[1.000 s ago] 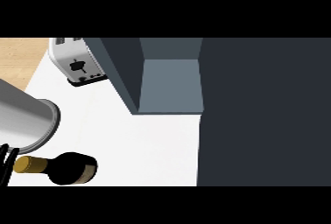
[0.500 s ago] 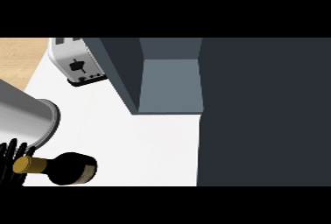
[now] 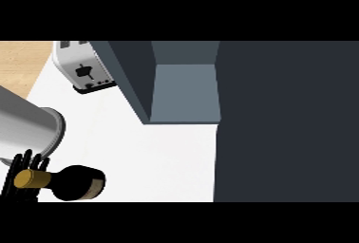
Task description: Pick up the wine, place it into the cabinet and close the cabinet
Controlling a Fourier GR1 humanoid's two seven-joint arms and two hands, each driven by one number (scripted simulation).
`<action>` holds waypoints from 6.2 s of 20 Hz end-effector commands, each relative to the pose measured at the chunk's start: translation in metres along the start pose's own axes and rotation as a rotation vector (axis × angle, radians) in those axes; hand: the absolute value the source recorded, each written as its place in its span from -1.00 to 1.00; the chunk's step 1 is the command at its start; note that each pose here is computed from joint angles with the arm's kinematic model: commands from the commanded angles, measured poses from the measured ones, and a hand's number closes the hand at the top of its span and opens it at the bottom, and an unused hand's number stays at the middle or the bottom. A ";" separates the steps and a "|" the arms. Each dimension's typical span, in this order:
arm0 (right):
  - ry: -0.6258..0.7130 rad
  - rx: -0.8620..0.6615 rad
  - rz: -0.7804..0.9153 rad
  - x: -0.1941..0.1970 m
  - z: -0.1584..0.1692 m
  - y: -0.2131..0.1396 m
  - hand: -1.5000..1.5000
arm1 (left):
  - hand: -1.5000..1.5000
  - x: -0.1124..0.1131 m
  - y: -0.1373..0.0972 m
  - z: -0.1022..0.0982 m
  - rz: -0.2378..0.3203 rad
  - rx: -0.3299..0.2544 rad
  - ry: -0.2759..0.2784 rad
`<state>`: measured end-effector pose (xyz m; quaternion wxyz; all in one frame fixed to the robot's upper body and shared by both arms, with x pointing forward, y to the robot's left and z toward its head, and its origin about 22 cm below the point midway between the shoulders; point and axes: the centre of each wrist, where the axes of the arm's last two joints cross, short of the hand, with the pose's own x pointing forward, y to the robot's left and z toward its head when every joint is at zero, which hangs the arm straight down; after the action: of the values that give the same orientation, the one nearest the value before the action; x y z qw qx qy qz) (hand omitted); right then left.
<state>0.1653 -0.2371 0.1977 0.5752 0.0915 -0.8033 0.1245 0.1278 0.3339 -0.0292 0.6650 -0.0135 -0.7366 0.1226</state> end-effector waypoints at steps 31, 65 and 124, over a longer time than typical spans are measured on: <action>-0.057 0.035 -0.017 0.033 0.015 0.012 -1.00 | 1.00 -0.065 0.002 -0.029 0.116 -0.063 0.023; -0.041 0.015 -0.030 0.024 0.034 0.011 -1.00 | 1.00 -0.007 -0.063 -0.048 -0.029 -0.186 -0.270; -0.054 0.041 -0.021 0.017 0.025 -0.002 -1.00 | 1.00 0.041 -0.330 -0.116 0.010 -0.125 -0.216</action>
<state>0.1687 -0.2494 0.1973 0.5761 0.0878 -0.8020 0.1314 0.2784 0.0417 0.0995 0.5783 -0.0588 -0.8107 0.0695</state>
